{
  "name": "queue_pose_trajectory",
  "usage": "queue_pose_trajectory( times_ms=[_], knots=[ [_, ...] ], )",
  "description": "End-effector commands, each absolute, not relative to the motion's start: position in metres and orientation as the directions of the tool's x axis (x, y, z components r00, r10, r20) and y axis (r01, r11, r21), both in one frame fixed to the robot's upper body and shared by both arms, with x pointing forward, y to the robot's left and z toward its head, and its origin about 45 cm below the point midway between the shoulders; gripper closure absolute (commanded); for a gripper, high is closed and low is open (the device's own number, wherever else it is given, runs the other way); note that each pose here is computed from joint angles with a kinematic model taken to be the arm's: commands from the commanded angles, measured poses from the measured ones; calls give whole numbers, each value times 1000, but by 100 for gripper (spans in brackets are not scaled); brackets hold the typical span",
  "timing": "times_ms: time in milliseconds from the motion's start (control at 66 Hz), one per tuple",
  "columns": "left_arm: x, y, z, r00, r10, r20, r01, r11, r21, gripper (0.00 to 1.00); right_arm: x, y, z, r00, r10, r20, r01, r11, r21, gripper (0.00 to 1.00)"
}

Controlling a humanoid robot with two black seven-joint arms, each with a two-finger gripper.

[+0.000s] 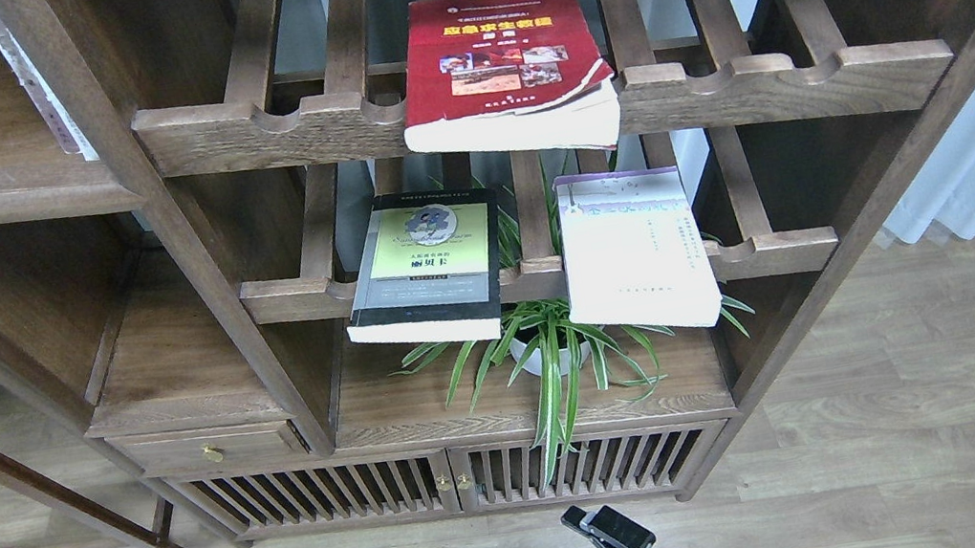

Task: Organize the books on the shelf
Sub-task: 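Raise the right gripper toward the white book on the middle shelf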

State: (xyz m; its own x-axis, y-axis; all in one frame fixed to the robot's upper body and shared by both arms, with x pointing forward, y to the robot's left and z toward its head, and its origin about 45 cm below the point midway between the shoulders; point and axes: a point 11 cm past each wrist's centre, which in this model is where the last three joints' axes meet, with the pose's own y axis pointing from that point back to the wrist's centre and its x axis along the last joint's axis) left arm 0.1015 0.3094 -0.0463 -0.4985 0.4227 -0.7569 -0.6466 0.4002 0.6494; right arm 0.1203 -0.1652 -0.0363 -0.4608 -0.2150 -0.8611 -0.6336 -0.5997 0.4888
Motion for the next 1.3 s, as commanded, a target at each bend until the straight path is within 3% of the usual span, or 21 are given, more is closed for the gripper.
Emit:
queue_pose_trajectory(
  times_ms=[0, 530, 1030, 1182, 1288],
  knots=[
    [105, 303, -42, -482, 412, -773, -648, 426, 631, 0, 120, -163, -34, -438, -204, -876, -643, -610, 464, 0],
    [111, 292, -43, -466, 415, -781, -644, 446, 621, 0, 153, -143, -12, -253, -190, -948, -642, -701, 312, 0],
    [129, 303, -38, -445, 426, -788, -673, 421, 608, 0, 148, -146, -17, -272, -200, -941, -636, -697, 332, 0],
    [129, 304, -38, -446, 427, -787, -675, 418, 609, 0, 156, -152, -15, -275, -179, -945, -671, -668, 322, 0],
    [130, 305, -38, -445, 427, -787, -676, 417, 608, 0, 171, -162, -10, -282, -127, -951, -749, -590, 301, 0]
  ],
)
